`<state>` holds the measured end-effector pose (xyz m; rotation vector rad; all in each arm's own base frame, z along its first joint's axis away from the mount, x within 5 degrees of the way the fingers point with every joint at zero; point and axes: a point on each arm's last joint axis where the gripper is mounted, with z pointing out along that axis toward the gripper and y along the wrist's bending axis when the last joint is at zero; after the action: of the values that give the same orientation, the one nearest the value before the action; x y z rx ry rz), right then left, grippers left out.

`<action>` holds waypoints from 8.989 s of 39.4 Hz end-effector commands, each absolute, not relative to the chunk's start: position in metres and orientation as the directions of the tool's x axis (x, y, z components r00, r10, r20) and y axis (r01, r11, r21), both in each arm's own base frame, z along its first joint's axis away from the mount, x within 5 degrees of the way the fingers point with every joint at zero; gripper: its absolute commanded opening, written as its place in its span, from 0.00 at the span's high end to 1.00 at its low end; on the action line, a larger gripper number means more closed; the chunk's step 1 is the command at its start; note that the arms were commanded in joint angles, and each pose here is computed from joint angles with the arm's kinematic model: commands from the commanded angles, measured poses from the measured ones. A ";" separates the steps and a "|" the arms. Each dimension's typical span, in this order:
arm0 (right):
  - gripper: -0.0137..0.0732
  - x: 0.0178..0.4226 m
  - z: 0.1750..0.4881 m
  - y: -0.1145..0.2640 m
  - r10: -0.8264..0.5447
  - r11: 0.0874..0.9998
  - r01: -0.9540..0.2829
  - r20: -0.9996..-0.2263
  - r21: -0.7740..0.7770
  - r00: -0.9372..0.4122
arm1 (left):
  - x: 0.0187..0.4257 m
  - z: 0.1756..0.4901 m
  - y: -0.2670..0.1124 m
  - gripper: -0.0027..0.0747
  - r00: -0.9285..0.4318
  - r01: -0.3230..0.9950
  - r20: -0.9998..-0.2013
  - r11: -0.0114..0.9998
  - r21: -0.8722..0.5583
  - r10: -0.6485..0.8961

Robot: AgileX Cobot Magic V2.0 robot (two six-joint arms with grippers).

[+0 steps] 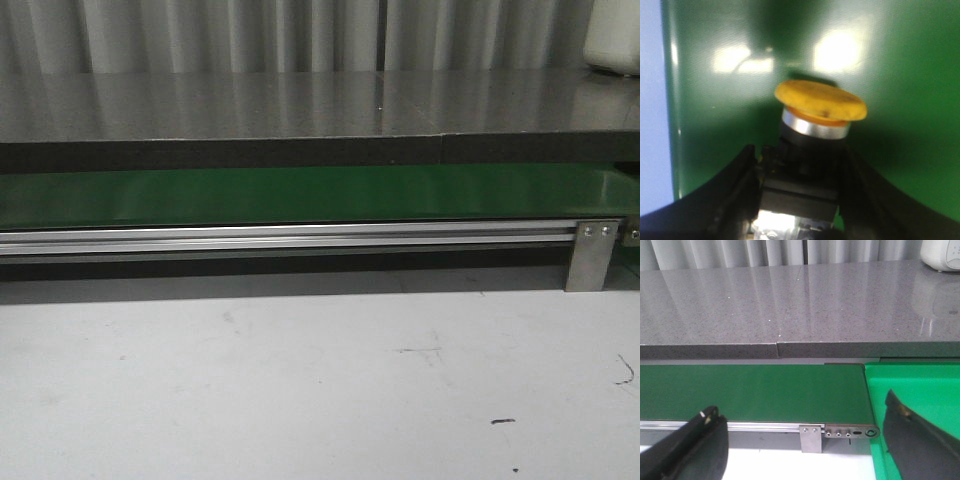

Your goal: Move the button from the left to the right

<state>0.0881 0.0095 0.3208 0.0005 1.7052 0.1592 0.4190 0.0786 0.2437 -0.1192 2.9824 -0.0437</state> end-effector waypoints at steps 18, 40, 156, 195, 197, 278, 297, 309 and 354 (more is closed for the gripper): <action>0.10 0.089 0.339 0.008 0.103 0.991 -0.087 -0.994 0.106 -0.035 | 0.417 0.301 0.051 0.36 -0.949 0.042 -0.313 0.968 -0.249 -0.039; 0.10 0.089 0.339 0.008 0.103 0.991 -0.087 -0.994 0.106 -0.035 | 0.393 0.364 0.061 0.83 -0.894 0.012 -0.448 0.998 -0.066 -0.019; 0.10 0.089 0.339 0.008 0.103 0.991 -0.087 -0.994 0.106 -0.035 | 0.023 0.293 -0.008 0.99 0.114 0.147 -0.993 0.988 0.044 0.027; 0.10 0.089 0.339 0.008 0.103 0.991 -0.087 -0.994 0.106 -0.033 | 0.023 0.293 -0.008 0.99 0.114 0.147 -0.993 0.988 0.044 0.027; 0.10 0.089 0.339 0.008 0.103 0.991 -0.087 -0.994 0.106 -0.033 | 0.023 0.293 -0.008 0.99 0.114 0.147 -0.993 0.988 0.044 0.027; 0.16 0.396 0.263 0.048 0.136 0.967 -0.031 -0.618 0.252 -0.774 | 0.023 0.293 -0.008 0.99 0.114 0.147 -0.993 0.988 0.044 0.027; 0.66 0.389 0.277 0.037 0.149 0.967 -0.018 -0.623 0.254 -0.768 | 0.023 0.293 -0.008 0.99 0.114 0.147 -0.993 0.988 0.044 0.027; 0.66 0.369 0.316 -0.036 0.162 0.987 0.104 -0.715 0.124 -0.680 | 0.023 0.293 -0.008 0.99 0.114 0.147 -0.993 0.988 0.044 0.027; 0.27 0.378 0.297 -0.138 0.254 0.946 0.321 -0.697 0.036 -0.671 | 0.023 0.293 -0.008 0.99 0.114 0.147 -0.993 0.988 0.044 0.027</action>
<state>0.3819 -0.1491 0.2384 0.4761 2.4861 -0.0831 0.0294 -0.0087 0.2788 0.1616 1.5669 -0.0768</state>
